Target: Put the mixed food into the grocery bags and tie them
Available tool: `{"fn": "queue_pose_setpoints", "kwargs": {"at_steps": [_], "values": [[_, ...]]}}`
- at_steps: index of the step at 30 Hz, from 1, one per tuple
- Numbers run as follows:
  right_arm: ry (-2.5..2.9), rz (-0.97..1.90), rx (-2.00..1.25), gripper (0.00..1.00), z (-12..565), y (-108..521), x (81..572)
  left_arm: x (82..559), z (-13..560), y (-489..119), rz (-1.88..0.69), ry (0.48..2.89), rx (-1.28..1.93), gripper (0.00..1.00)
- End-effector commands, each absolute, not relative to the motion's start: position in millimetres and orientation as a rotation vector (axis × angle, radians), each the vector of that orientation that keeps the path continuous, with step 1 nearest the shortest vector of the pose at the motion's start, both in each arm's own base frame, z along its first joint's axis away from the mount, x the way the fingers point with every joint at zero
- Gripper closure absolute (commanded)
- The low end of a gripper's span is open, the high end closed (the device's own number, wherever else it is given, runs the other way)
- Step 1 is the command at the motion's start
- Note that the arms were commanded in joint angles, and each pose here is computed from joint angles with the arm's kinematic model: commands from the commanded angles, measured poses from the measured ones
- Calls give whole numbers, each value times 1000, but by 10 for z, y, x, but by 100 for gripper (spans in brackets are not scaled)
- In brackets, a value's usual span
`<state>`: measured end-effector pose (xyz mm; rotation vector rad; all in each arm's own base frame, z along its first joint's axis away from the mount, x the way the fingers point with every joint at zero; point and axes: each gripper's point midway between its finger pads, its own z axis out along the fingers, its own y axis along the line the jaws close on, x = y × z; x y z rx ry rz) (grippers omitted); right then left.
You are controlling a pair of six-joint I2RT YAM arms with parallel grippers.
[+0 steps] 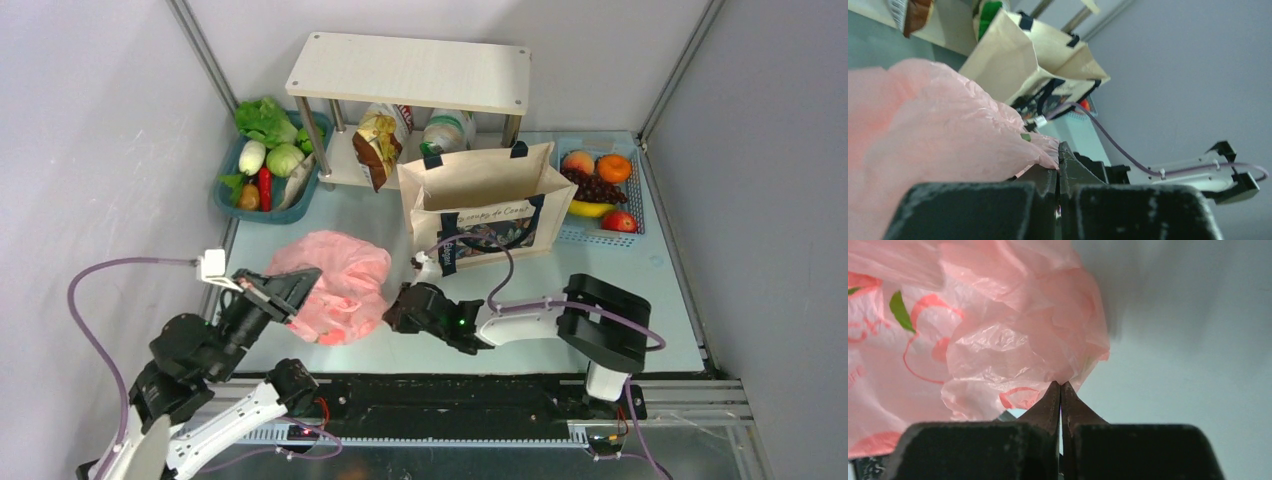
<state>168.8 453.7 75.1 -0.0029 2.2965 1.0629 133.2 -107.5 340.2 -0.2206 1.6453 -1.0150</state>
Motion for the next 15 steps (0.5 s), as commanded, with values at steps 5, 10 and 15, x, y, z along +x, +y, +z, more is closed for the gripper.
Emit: {"fn": "queue_pose_setpoints", "kwargs": {"at_steps": [5, 10, 15], "values": [[2303, 568, 113, 100, 798, 3640, 1849, 1457, 3510, -313, -829, 1421, -517, 100], [2304, 338, 130, 100, 766, 3159, 1834, 1539, 3302, -281, -754, 1451, -551, 100], [2277, 275, 80, 100, 912, 2833, 1849, 1621, 3150, -204, -640, 1477, -573, 100]]}}
